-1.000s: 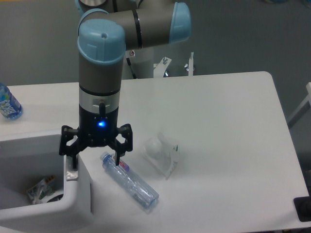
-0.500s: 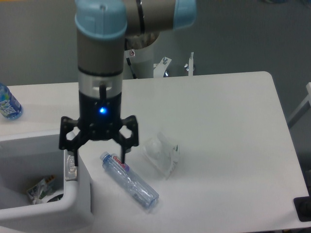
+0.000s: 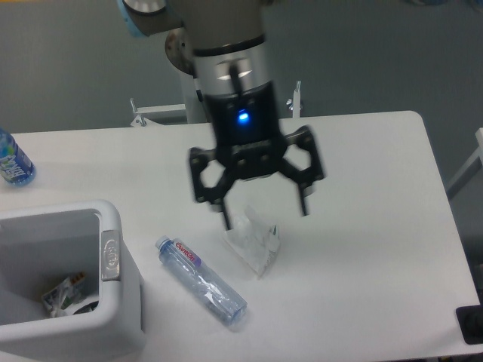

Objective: Open the trash can
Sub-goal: 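Lift the gripper away from the opened trash can and retract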

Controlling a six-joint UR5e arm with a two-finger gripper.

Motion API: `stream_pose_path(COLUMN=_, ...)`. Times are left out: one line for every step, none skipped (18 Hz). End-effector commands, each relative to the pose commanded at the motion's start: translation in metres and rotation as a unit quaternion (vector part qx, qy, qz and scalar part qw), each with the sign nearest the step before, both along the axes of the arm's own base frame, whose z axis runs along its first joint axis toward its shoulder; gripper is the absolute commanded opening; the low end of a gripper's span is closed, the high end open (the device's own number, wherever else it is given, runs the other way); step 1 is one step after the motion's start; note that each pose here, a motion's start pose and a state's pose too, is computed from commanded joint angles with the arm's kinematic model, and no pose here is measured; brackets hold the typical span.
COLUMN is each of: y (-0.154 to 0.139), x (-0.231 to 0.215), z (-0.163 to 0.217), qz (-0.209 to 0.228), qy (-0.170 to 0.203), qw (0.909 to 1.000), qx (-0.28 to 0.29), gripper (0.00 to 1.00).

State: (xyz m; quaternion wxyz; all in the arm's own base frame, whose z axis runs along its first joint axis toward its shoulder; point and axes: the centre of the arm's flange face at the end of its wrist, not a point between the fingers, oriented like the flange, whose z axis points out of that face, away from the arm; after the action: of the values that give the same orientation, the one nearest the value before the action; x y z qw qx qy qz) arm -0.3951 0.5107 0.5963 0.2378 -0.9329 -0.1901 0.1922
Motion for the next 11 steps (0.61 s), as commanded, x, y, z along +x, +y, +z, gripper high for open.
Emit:
stream_pose_path(y=-0.012, x=-0.013, z=-0.004, qz=-0.011, qy=0.001, qw=0.9997, qx=-0.02, gripper=1.0)
stream_pose_path(y=-0.021, x=-0.024, z=-0.006, qz=-0.021, qy=0.003, qw=0.9991, qx=-0.036, gripper=1.0)
stream_pose_path(y=-0.031, x=-0.034, z=-0.008, qz=-0.029, qy=0.005, qw=0.9983, qx=-0.05, gripper=1.0)
stream_pose_path(y=-0.038, x=-0.041, z=-0.009, qz=-0.039, qy=0.009, qw=0.9973, qx=-0.062, gripper=1.0)
stream_pose_path(y=-0.046, x=-0.05, z=-0.01, qz=-0.049, qy=0.013, qw=0.996, qx=-0.074, gripper=1.0)
stream_pose_path(y=-0.057, x=-0.061, z=-0.015, qz=-0.062, qy=0.014, qw=0.994, qx=-0.089, gripper=1.0)
stream_pose_path(y=-0.067, x=-0.07, z=-0.019, qz=-0.076, qy=0.018, qw=0.9915, qx=-0.104, gripper=1.0)
stream_pose_path(y=-0.073, x=-0.076, z=-0.024, qz=-0.096, qy=0.021, qw=0.9881, qx=-0.119, gripper=1.0)
stream_pose_path(y=-0.082, x=-0.084, z=-0.027, qz=-0.11, qy=0.026, qw=0.9848, qx=-0.132, gripper=1.0)
stream_pose_path(y=-0.09, x=-0.09, z=-0.031, qz=-0.124, qy=0.029, qw=0.9816, qx=-0.143, gripper=1.0)
stream_pose_path(y=-0.097, x=-0.096, z=-0.035, qz=-0.134, qy=0.03, qw=0.9787, qx=-0.152, gripper=1.0)
